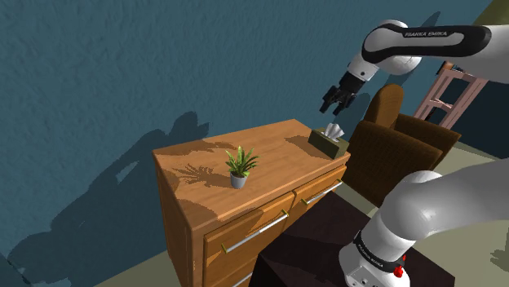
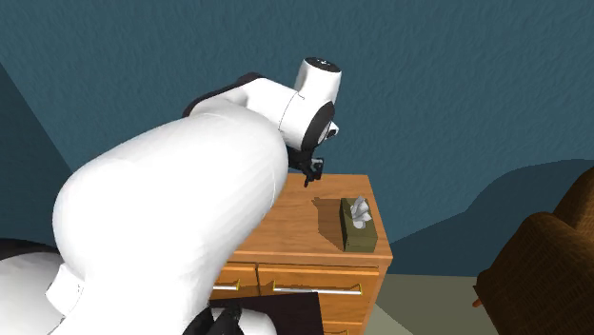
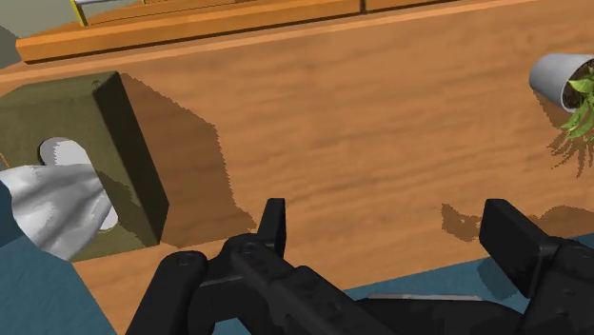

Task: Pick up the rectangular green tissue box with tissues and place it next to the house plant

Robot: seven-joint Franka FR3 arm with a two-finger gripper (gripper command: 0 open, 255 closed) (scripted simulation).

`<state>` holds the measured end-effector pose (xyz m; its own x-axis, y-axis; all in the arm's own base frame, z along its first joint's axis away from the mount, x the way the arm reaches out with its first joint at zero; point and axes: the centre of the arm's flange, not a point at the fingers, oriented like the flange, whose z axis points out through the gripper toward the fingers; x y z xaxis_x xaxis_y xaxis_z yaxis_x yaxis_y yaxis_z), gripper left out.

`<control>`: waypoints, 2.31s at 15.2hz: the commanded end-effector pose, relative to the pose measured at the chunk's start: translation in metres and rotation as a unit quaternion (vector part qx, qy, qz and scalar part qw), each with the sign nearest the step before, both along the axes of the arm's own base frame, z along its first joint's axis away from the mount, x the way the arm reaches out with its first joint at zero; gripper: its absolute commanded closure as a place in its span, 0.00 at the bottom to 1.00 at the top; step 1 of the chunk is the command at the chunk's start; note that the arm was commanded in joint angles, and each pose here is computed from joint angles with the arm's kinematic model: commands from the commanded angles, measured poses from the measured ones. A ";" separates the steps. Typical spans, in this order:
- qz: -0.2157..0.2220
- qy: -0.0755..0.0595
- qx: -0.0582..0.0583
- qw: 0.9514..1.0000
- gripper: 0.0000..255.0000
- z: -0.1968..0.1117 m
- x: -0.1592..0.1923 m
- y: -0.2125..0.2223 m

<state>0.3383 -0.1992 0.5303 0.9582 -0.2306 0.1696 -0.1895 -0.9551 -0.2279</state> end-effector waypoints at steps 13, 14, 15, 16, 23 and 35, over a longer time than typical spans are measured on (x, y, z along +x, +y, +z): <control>-0.043 -0.063 0.073 0.994 0.00 -0.089 0.014 -0.183; -0.046 -0.067 0.078 0.994 0.00 -0.096 0.015 -0.196; -0.049 -0.072 0.083 0.993 0.00 -0.103 0.015 -0.208; -0.052 -0.076 0.088 0.992 0.00 -0.111 0.016 -0.221; -0.066 -0.096 0.112 0.987 0.00 -0.155 0.024 -0.273; -0.066 -0.096 0.112 0.987 0.00 -0.180 0.037 -0.263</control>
<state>0.3750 -0.4617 0.3503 0.8722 -0.4042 0.2755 -0.2421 -0.8461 -0.4748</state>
